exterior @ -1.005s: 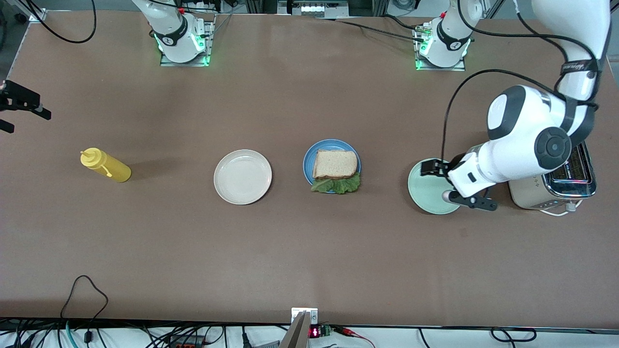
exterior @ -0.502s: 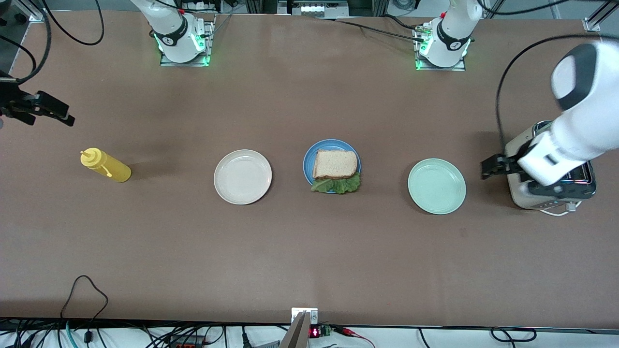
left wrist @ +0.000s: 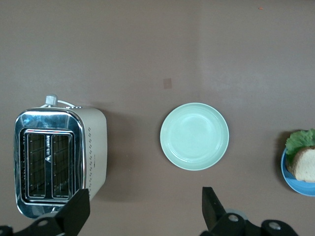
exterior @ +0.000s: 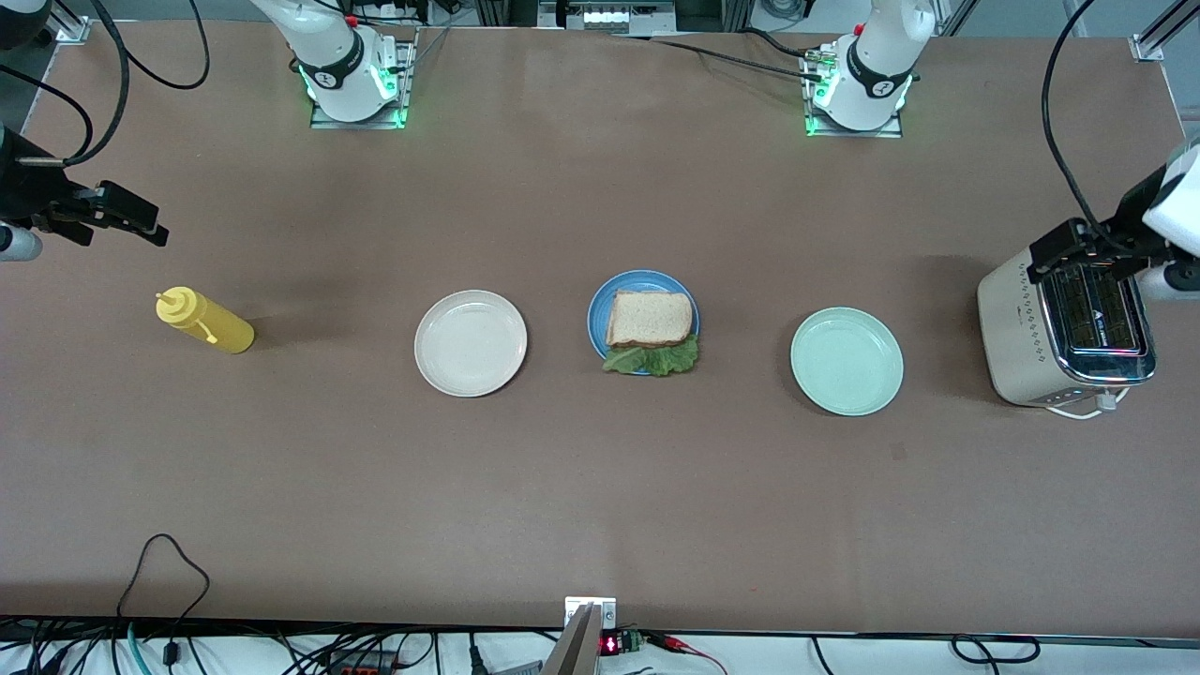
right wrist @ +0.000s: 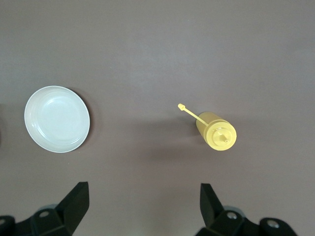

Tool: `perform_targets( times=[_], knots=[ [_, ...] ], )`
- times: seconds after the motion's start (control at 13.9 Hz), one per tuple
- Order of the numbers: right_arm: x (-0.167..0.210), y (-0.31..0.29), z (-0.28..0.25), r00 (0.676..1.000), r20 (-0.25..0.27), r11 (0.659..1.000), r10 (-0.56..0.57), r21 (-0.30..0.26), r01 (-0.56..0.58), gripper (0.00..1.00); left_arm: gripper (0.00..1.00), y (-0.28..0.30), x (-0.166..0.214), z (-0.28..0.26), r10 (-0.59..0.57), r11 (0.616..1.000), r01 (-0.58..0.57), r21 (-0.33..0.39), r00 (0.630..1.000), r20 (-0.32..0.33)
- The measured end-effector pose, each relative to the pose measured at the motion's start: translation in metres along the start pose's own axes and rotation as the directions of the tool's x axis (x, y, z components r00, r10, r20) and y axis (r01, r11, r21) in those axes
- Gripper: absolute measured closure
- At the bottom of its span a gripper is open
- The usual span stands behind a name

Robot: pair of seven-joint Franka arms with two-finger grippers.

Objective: Make sandwich in blue plate with both arms

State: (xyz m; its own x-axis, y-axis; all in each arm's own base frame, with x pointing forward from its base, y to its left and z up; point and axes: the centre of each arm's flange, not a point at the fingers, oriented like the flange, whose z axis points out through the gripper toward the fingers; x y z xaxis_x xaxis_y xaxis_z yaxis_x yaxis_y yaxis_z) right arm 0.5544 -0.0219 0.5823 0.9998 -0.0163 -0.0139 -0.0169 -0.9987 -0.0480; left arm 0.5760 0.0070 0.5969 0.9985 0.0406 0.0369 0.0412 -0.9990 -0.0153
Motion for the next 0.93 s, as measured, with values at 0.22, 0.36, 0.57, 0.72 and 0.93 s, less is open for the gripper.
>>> perform_targets(
  times=[0.22, 0.36, 0.57, 0.72, 0.93],
  knots=[
    [-0.001, -0.003, 0.001, 1.000, 0.007, 1.000, -0.007, -0.003, 0.007, 0.00, 0.00, -0.001, 0.001, 0.006, -0.002, 1.000, 0.002, -0.002, 1.000, 0.008],
    [-0.001, -0.005, 0.001, 1.000, 0.010, 1.000, -0.009, -0.003, 0.009, 0.00, 0.00, -0.005, 0.000, 0.014, -0.008, 1.000, 0.008, -0.003, 1.000, 0.025],
    [-0.001, -0.012, 0.002, 1.000, 0.016, 1.000, -0.024, -0.011, 0.024, 0.00, 0.00, -0.003, -0.007, 0.017, -0.005, 1.000, 0.006, -0.002, 0.999, 0.054],
    [-0.001, -0.021, 0.002, 1.000, 0.016, 1.000, -0.002, -0.030, 0.003, 0.00, 0.00, 0.002, -0.020, 0.016, 0.000, 1.000, -0.001, 0.002, 0.998, 0.061],
    [-0.002, -0.023, 0.003, 0.998, 0.016, 0.998, 0.056, -0.035, -0.056, 0.00, 0.00, 0.005, -0.043, 0.017, 0.003, 1.000, -0.004, 0.011, 0.998, 0.057]
  ],
)
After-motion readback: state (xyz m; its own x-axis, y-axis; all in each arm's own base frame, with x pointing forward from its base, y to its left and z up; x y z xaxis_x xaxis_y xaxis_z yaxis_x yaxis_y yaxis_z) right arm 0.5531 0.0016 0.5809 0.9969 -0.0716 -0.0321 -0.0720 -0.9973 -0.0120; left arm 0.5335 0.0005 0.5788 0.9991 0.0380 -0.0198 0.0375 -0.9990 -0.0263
